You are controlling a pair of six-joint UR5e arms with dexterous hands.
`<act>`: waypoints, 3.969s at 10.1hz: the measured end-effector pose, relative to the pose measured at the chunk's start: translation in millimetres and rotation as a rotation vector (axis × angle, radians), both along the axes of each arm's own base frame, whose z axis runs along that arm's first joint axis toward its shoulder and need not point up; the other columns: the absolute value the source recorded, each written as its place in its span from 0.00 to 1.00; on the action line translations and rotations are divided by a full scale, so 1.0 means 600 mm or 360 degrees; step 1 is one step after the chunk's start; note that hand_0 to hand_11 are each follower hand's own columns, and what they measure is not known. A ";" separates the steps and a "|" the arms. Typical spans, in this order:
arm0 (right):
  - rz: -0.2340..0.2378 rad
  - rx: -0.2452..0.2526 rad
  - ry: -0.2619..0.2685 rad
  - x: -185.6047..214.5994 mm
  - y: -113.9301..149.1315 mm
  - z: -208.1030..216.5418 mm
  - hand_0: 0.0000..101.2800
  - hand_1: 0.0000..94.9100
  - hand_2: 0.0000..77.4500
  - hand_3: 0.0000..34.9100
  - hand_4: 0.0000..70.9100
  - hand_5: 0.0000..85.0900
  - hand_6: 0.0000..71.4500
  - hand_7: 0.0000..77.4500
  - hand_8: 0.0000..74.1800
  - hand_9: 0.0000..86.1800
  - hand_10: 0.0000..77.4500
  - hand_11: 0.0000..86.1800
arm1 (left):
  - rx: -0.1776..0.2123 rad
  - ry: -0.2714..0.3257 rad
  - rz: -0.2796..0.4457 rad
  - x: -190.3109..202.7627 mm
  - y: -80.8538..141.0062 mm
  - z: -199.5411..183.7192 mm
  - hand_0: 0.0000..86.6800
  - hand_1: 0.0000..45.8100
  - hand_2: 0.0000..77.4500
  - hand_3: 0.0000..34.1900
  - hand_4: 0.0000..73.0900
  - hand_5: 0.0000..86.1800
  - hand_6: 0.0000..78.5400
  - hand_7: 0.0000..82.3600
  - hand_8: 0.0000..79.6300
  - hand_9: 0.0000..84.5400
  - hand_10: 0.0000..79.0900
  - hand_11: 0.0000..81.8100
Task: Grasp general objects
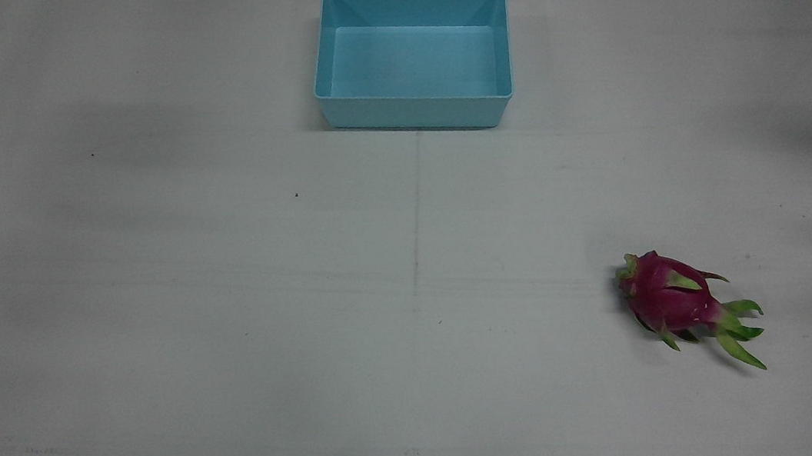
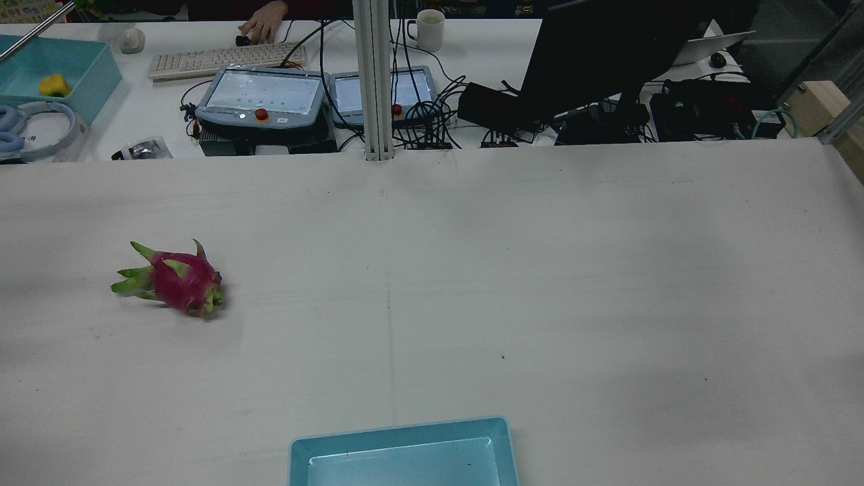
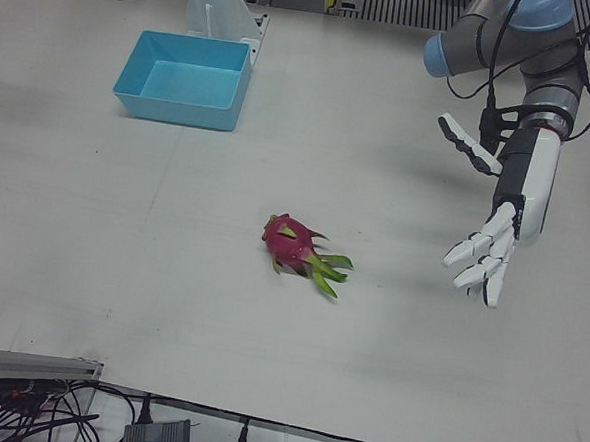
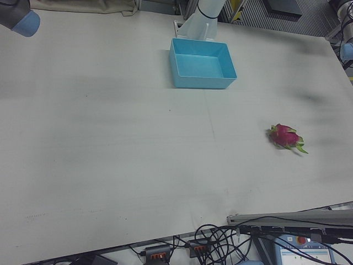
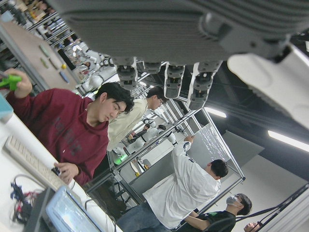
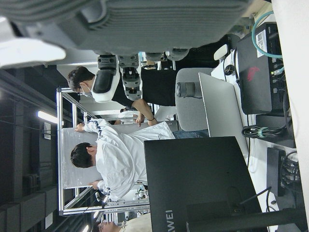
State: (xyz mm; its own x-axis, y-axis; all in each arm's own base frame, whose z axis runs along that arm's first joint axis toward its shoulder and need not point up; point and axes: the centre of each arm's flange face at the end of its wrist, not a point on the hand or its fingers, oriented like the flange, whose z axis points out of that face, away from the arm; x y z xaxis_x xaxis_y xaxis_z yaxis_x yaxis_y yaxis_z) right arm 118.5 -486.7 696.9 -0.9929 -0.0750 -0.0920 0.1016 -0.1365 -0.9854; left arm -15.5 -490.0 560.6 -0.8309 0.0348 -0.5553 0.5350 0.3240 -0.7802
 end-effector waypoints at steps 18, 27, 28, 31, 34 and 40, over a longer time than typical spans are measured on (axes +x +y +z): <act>0.0000 -0.0004 -0.0002 0.000 0.001 0.002 0.00 0.06 0.02 0.00 0.00 0.87 0.00 0.00 0.00 0.01 0.00 0.01 | 0.0637 -0.0780 -0.0006 0.380 0.003 -0.112 0.52 0.00 0.01 0.00 0.22 0.18 0.08 0.26 0.05 0.03 0.19 0.06; -0.0001 -0.0003 -0.0003 0.000 0.001 0.002 0.00 0.06 0.02 0.00 0.00 0.87 0.00 0.00 0.00 0.01 0.00 0.01 | 0.0471 -0.0935 0.0070 0.523 -0.019 -0.046 0.55 0.00 0.01 0.04 0.09 0.05 0.03 0.21 0.03 0.03 0.19 0.03; 0.0000 -0.0002 -0.0003 0.000 0.001 0.001 0.00 0.06 0.02 0.00 0.00 0.87 0.00 0.00 0.00 0.01 0.00 0.01 | 0.0471 -0.0943 0.0091 0.543 -0.015 -0.042 0.55 0.00 0.01 0.21 0.09 0.05 0.03 0.21 0.03 0.03 0.19 0.02; 0.0000 -0.0001 -0.0003 0.000 0.001 0.001 0.00 0.06 0.02 0.00 0.00 0.87 0.00 0.00 0.00 0.01 0.00 0.01 | 0.0472 -0.0981 0.0103 0.575 -0.007 -0.038 0.55 0.00 0.01 0.39 0.09 0.08 0.03 0.19 0.03 0.03 0.18 0.02; 0.0000 -0.0002 -0.0003 0.000 0.001 0.001 0.00 0.06 0.02 0.00 0.00 0.87 0.00 0.00 0.00 0.01 0.00 0.01 | 0.0472 -0.1045 0.0088 0.590 -0.016 -0.051 0.55 0.00 0.01 0.39 0.09 0.08 0.03 0.17 0.03 0.03 0.18 0.02; 0.0000 0.0000 -0.0003 0.000 0.001 0.000 0.00 0.06 0.02 0.00 0.00 0.87 0.00 0.00 0.00 0.01 0.00 0.01 | 0.0444 -0.1115 0.0063 0.589 -0.021 -0.018 0.60 0.00 0.01 0.02 0.09 0.03 0.03 0.15 0.02 0.03 0.19 0.02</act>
State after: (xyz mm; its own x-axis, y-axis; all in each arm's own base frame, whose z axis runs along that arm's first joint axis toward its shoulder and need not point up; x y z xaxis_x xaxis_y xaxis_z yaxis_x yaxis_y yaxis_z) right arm 118.3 -486.4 697.1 -0.9928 -0.0748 -0.0937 0.1033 -0.1366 -0.9852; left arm 338.2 -502.5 549.6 -0.2900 0.2291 -0.9292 0.8596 0.4892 -0.1477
